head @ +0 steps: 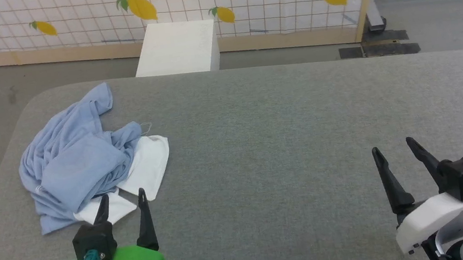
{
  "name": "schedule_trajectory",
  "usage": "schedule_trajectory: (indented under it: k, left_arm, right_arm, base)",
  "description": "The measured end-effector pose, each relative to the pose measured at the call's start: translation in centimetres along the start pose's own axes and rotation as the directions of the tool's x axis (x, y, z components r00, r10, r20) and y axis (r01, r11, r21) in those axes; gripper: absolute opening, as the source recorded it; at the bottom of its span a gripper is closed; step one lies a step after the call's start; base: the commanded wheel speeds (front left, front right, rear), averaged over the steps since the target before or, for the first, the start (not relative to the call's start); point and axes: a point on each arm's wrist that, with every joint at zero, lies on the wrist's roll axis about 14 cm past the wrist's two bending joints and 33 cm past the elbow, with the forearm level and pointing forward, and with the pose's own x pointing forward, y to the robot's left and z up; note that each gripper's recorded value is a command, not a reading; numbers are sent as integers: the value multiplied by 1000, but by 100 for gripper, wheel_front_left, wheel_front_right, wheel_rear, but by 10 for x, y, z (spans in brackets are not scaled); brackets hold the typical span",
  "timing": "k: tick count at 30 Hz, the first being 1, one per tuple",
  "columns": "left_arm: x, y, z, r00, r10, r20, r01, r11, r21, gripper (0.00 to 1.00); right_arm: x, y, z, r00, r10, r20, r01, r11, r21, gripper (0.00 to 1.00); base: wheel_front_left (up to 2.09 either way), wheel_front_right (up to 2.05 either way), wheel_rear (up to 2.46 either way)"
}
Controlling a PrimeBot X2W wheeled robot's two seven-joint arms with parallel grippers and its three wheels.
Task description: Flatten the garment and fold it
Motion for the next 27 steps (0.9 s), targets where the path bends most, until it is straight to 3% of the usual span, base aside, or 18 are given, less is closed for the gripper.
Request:
schedule_trajectory:
  k: [27]
  left_arm:
    - [-39,56,-2,981,192,27,-191,981,-39,100]
  right_arm:
    - [19,63,-20,982,185,-25,-183,980,72,100]
  base:
    - [0,0,0]
